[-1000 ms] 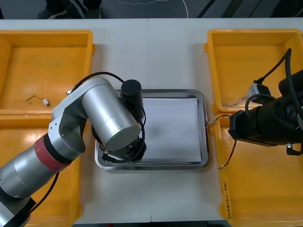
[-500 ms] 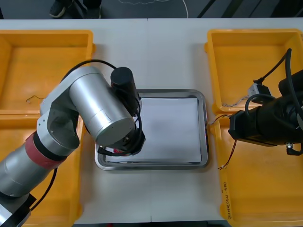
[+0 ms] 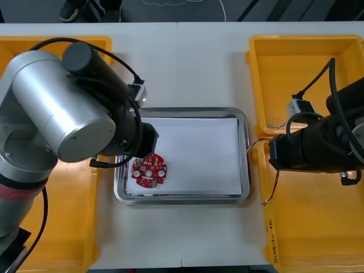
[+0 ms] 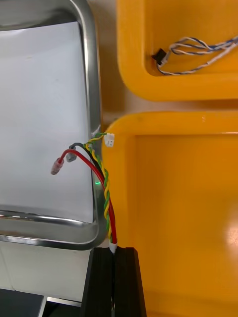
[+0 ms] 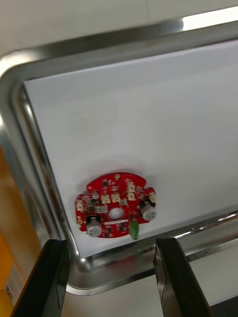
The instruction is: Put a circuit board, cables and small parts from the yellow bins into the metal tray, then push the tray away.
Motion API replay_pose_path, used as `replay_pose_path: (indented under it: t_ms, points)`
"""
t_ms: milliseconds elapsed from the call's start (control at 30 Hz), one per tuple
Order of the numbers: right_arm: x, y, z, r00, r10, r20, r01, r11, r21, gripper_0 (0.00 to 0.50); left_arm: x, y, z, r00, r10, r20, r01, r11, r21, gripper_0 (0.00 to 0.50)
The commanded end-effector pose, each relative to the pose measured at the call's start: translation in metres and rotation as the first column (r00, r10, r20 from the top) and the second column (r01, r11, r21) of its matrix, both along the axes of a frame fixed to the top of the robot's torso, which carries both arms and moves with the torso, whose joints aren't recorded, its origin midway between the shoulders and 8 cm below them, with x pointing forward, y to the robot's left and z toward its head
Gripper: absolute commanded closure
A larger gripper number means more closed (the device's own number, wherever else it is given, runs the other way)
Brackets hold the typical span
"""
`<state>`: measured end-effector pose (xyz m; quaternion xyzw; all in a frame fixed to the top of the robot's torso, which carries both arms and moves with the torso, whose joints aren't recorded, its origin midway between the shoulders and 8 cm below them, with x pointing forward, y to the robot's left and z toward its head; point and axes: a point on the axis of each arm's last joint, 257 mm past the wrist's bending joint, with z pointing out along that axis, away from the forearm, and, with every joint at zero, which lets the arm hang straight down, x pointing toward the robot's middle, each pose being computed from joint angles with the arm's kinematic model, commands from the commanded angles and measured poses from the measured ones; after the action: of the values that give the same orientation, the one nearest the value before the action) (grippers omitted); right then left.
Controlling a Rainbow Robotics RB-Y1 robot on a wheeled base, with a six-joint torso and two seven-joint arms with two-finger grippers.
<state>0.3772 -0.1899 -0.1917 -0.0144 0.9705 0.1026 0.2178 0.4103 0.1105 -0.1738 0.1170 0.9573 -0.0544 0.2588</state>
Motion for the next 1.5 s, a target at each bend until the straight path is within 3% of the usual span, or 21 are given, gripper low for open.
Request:
replay_pose_path:
  t_ms: [33, 267, 567, 767, 1000, 1133, 1300, 1500]
  points:
    - [0.011, 0.018, 0.019, 0.985, 0.155, 0.071, -0.149, 0.985, -0.087, 0.500, 0.013, 0.039, 0.023, 0.993, 0.109, 0.048, -0.108, 0.994, -0.021, 0.000]
    - [0.020, 0.040, 0.022, 0.942, 0.323, 0.095, -0.301, 0.935, -0.186, 0.500, 0.029, 0.081, 0.048, 0.971, 0.224, 0.083, -0.220, 0.974, -0.059, 0.000]
    - [0.049, 0.084, 0.033, 0.840, 0.517, 0.166, -0.450, 0.834, -0.319, 0.500, 0.046, 0.126, 0.066, 0.933, 0.350, 0.079, -0.341, 0.933, -0.114, 0.000]
    - [0.048, 0.097, 0.029, 0.773, 0.621, 0.129, -0.538, 0.750, -0.385, 0.500, 0.055, 0.153, 0.077, 0.904, 0.421, 0.077, -0.408, 0.901, -0.145, 0.000]
    - [0.046, 0.096, 0.014, 0.677, 0.734, 0.052, -0.629, 0.614, -0.478, 0.500, 0.068, 0.187, 0.082, 0.867, 0.498, 0.035, -0.488, 0.860, -0.147, 0.000]
    - [0.049, 0.097, 0.003, 0.618, 0.786, 0.008, -0.664, 0.527, -0.530, 0.500, 0.073, 0.207, 0.080, 0.836, 0.548, -0.003, -0.542, 0.826, -0.156, 0.000]
    - [0.054, 0.115, 0.002, 0.542, 0.840, 0.021, -0.689, 0.459, -0.561, 0.500, 0.074, 0.230, 0.072, 0.802, 0.595, -0.046, -0.595, 0.791, -0.142, 0.000]
    - [0.046, 0.135, 0.000, 0.463, 0.886, -0.001, -0.738, 0.384, -0.555, 0.500, 0.082, 0.250, 0.072, 0.773, 0.630, -0.068, -0.633, 0.763, -0.128, 0.000]
